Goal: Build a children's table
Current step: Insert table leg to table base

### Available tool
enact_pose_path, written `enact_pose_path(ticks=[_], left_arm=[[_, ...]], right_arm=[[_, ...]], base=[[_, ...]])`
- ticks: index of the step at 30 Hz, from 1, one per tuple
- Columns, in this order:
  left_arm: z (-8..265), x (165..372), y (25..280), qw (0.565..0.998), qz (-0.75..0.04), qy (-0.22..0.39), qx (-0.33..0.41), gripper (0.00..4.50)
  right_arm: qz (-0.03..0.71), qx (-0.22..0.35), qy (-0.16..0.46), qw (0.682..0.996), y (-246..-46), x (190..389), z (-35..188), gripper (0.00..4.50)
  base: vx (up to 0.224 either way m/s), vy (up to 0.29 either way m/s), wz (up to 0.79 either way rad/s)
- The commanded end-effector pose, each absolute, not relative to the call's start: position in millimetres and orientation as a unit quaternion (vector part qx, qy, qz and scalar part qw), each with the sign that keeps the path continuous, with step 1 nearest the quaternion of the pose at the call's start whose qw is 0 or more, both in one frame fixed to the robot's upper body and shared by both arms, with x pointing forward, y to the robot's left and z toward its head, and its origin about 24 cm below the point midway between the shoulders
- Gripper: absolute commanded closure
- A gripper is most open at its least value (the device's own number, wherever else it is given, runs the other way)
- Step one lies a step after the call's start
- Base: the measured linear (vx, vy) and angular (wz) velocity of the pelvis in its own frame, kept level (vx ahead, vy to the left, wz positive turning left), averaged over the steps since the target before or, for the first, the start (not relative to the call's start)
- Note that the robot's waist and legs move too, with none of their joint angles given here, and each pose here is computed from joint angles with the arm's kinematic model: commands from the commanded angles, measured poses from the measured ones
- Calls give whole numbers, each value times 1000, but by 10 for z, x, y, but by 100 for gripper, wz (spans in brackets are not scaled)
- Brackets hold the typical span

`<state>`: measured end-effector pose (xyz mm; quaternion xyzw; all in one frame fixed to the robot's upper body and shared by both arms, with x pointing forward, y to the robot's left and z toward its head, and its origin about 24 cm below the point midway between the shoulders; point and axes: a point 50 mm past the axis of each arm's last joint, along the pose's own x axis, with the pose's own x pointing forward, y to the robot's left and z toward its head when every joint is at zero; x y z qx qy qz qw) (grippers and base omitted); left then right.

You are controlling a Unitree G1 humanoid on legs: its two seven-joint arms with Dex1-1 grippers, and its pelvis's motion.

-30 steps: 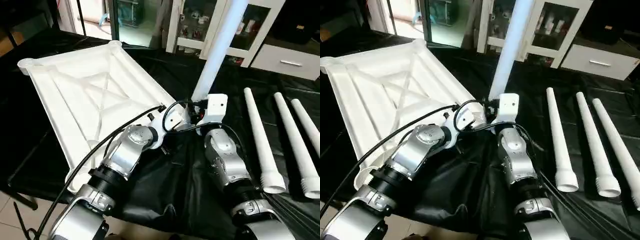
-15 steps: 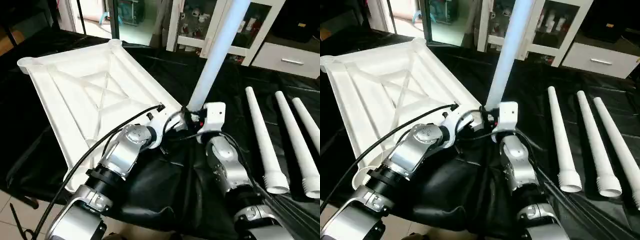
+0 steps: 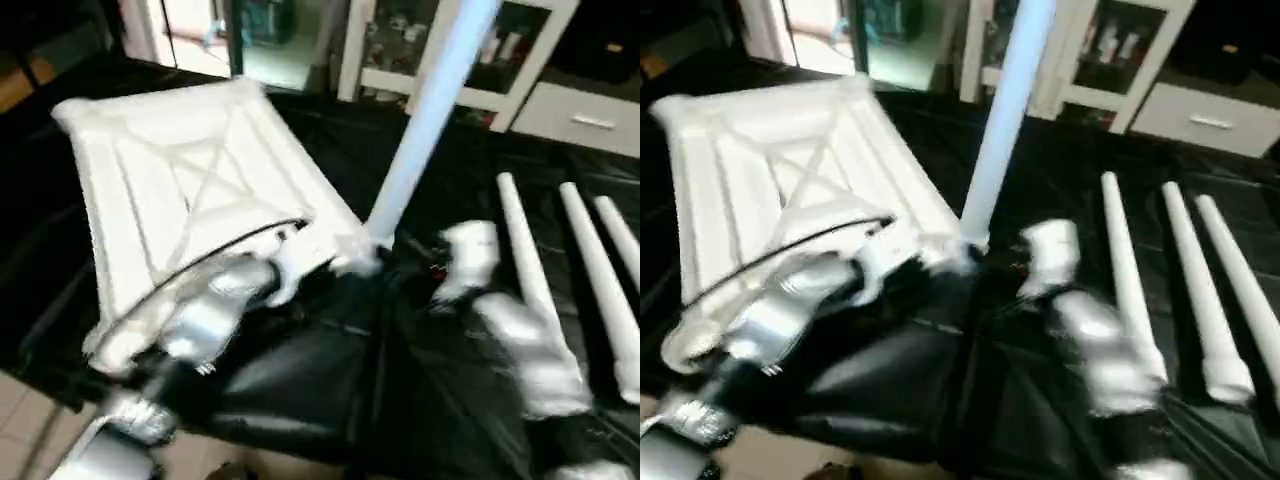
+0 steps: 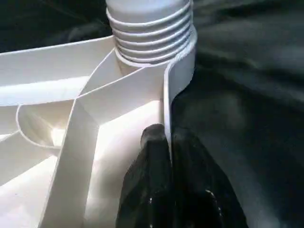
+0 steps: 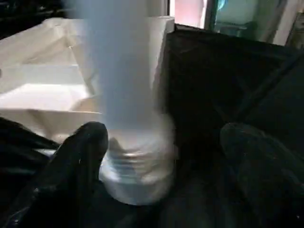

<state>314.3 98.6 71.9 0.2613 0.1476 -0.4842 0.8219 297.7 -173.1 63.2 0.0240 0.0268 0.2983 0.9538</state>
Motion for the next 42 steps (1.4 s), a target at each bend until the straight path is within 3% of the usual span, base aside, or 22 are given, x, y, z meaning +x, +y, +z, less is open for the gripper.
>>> enact_pose_path(ticks=[1,4,9,14,30,42], left_arm=[[684,2973,852,790,-556,127,225,450],[662,2888,885,773,-581,135,214,450],[653,2853,911,767,-590,134,214,450],[650,2842,904,764,-593,132,216,450],[648,2788,889,747,-613,136,219,450],[646,2772,896,745,-614,139,220,450]], right_arm=[[348,26,21,937,-1739,2921,742,34],[392,-2,28,920,-1824,2858,808,34],[496,-19,111,861,-1876,2674,707,34],[515,-24,124,848,-1859,2642,674,34],[524,-37,126,841,-1690,2869,571,34],[530,-40,117,839,-1748,2923,596,34]], base=[[0,0,0],[0,0,0],[0,0,0],[0,0,0],[0,0,0],[0,0,0]])
